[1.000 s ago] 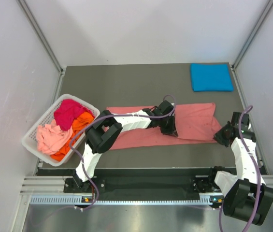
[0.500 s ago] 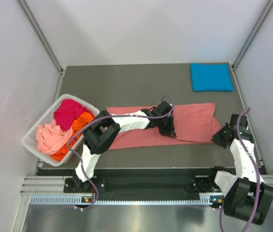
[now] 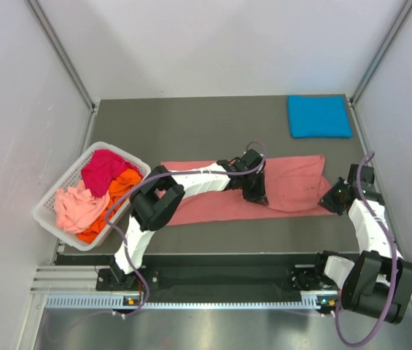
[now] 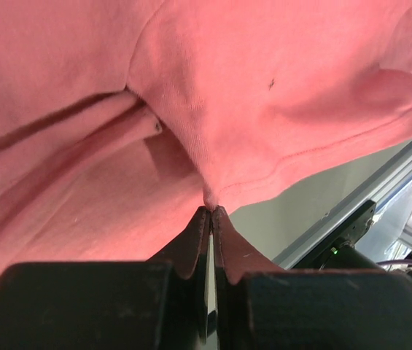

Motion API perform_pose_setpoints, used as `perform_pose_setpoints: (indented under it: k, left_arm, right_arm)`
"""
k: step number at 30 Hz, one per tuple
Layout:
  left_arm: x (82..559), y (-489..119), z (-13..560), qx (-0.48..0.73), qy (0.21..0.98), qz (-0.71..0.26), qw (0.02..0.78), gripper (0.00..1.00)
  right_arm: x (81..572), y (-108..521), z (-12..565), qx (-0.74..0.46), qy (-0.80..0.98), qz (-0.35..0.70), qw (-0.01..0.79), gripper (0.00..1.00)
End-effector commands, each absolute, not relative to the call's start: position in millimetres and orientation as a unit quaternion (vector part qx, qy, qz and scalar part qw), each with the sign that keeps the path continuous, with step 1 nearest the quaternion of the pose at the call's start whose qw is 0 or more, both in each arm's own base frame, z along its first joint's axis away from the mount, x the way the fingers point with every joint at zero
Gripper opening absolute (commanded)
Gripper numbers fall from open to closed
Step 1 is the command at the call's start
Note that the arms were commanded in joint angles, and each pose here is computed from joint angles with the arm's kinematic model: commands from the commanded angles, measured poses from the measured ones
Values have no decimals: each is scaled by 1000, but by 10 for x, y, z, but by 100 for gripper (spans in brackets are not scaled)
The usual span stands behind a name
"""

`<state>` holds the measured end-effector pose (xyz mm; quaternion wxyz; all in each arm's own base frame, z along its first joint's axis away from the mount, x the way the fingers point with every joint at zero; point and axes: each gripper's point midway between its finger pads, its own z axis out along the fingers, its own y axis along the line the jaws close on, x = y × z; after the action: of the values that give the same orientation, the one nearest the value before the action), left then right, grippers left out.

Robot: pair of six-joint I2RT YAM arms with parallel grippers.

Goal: Fold and stack the t-shirts
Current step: Fold the tshirt

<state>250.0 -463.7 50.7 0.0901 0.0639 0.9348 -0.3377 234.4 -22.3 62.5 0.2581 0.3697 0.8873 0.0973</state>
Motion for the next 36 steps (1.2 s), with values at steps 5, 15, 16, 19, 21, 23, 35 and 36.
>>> perform_pose_setpoints:
  k: [5, 15, 16, 19, 21, 23, 35, 36]
  left_arm:
    - [2631, -4626, 579, 47, 941, -321, 95, 8]
    - [2833, -4567, 661, 25, 940, -323, 105, 13]
    - [2864, -4575, 678, 24, 939, -324, 108, 13]
    - [2933, -4585, 667, 19, 939, -326, 104, 13]
    - [2984, -4601, 684, 17, 936, -335, 102, 13]
    - [3036, -4653, 734, 15, 930, -353, 101, 14]
    - [3439, -4717, 1024, 5, 908, -402, 119, 19]
    - [3495, -4706, 1054, 4, 906, -404, 125, 20]
  right_arm:
    - [2825, -228, 980, 297, 892, 126, 315, 0]
    - [3171, -159, 969, 266, 904, 141, 303, 0]
    - [3198, -155, 973, 265, 905, 143, 302, 0]
    - [3314, -135, 990, 261, 906, 147, 299, 1]
    - [3384, -130, 975, 258, 909, 144, 295, 1]
    - [3451, -162, 942, 261, 911, 138, 289, 1]
    - [3586, -357, 748, 313, 912, 90, 249, 1]
    - [3599, -365, 743, 316, 911, 89, 250, 1]
